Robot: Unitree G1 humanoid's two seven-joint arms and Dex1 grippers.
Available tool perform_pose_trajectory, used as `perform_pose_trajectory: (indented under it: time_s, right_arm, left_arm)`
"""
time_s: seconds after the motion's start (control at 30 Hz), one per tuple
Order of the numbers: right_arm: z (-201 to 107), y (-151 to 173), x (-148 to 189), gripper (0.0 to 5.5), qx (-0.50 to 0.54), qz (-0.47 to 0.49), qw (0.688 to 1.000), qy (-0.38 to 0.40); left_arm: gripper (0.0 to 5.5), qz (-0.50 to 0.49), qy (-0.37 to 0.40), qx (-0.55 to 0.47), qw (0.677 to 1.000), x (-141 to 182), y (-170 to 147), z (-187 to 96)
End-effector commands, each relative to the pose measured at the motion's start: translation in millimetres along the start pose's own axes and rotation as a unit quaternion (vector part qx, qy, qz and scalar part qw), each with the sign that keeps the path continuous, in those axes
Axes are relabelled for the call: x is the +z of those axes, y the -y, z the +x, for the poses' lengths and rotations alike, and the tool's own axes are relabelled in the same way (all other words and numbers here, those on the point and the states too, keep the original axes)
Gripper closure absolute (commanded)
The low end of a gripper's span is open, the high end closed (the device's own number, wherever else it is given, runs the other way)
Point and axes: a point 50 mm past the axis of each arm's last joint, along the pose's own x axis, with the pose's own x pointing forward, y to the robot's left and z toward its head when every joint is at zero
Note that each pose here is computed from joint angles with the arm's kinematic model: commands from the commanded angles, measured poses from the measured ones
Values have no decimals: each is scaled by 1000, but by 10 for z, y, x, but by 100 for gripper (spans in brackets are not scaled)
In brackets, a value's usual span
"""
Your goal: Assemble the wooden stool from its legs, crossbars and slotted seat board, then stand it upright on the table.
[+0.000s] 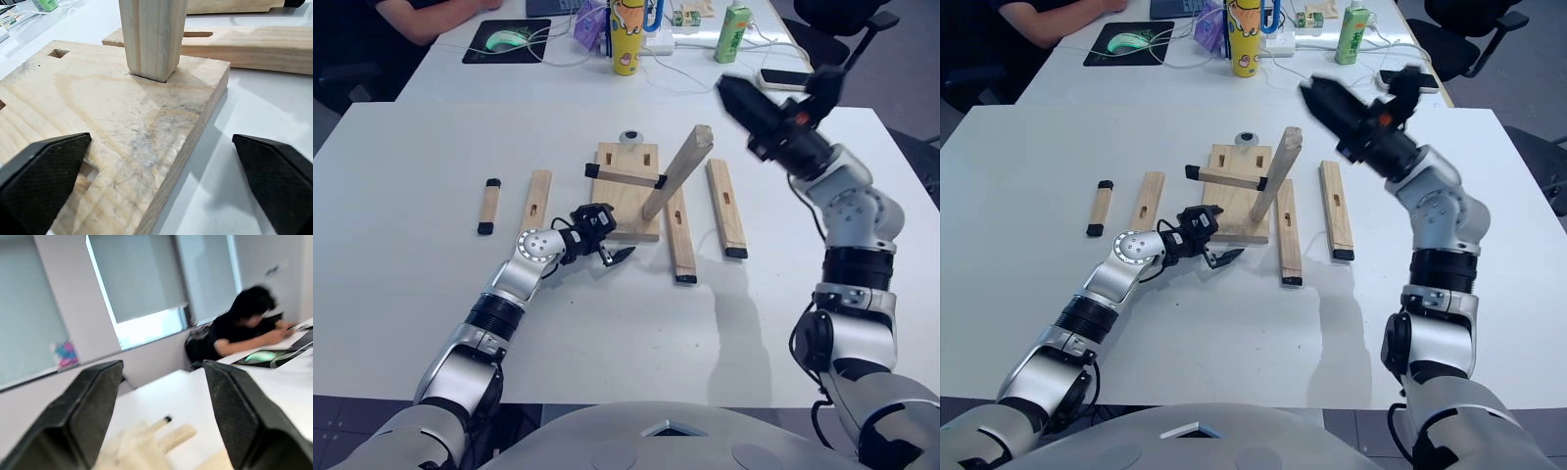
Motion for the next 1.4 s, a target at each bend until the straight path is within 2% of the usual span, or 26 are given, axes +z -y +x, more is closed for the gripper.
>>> perform_pose_trajectory:
  time_s: [0.03, 0.13, 0.23, 0.3, 0.47, 0.5, 0.53, 0.57, 0.6, 0.63, 0.67, 0.77, 0.83, 0.9, 0.97, 1.07, 1.17, 1.27, 1.33, 1.4]
  right_arm:
    - [249, -245, 339, 289, 54, 42, 993, 98]
    - [533, -500, 305, 336, 81, 39, 991, 102]
    - [686, -658, 148, 383, 84, 12, 994, 73]
    - [717, -675, 131, 418, 73, -10, 995, 74]
    - [806, -654, 267, 492, 48, -36, 988, 140]
    - [793, -579, 169, 512, 24, -29, 990, 133]
    - [751, -420, -134, 528, -22, -18, 997, 74]
    - [633, -209, -573, 549, -90, -19, 996, -18]
    - [359, -30, -1009, 549, -153, 6, 984, -90]
    - [143, 37, -1267, 549, -186, 9, 972, -141]
    - [49, 52, -1326, 549, -197, 8, 968, -153]
    - [289, 22, -908, 549, -155, -50, 982, -92]
    - [465, -37, -455, 549, -134, -62, 989, 9]
    - [408, 44, 25, 549, -181, -49, 975, 119]
    - [158, 260, 207, 549, -278, -56, 947, 150]
    - [-429, 530, -96, 549, -434, -72, 896, 55]
    - [-772, 339, -833, 549, -455, -59, 879, -132]
    - [-885, -94, -1323, 502, -418, -34, 878, -232]
    - [-870, -309, -1468, 472, -404, -31, 875, -264]
    - [-833, -388, -1494, 434, -404, -30, 872, -274]
  left_arm:
    - [10, -81, -128, -13, 988, -578, 171, -114]
    - [10, -93, -131, -6, 987, -566, 180, -83]
    - [10, -105, -140, 2, 985, -587, 187, -84]
    - [10, -109, -144, 3, 984, -599, 193, -88]
    - [10, -114, -153, -1, 982, -636, 217, -100]
    - [10, -114, -154, -2, 981, -638, 220, -97]
    - [10, -115, -154, -3, 981, -638, 226, -95]
    - [10, -117, -153, -3, 981, -636, 236, -90]
    - [10, -118, -152, -5, 981, -628, 245, -76]
    - [10, -119, -152, -6, 981, -624, 250, -67]
    - [10, -118, -152, -7, 981, -623, 247, -64]
    - [10, -126, -149, -3, 981, -646, 264, -103]
    - [10, -133, -146, -2, 980, -663, 281, -100]
    - [10, -142, -137, -1, 980, -657, 298, -86]
    - [10, -149, -133, 4, 980, -659, 319, -86]
    - [10, -154, -127, 15, 980, -656, 346, -81]
    - [10, -167, -120, 38, 978, -621, 368, -75]
    - [10, -177, -126, 44, 975, -619, 432, -80]
    - [10, -189, -119, 50, 974, -594, 468, -80]
    - [10, -194, -113, 54, 973, -568, 475, -87]
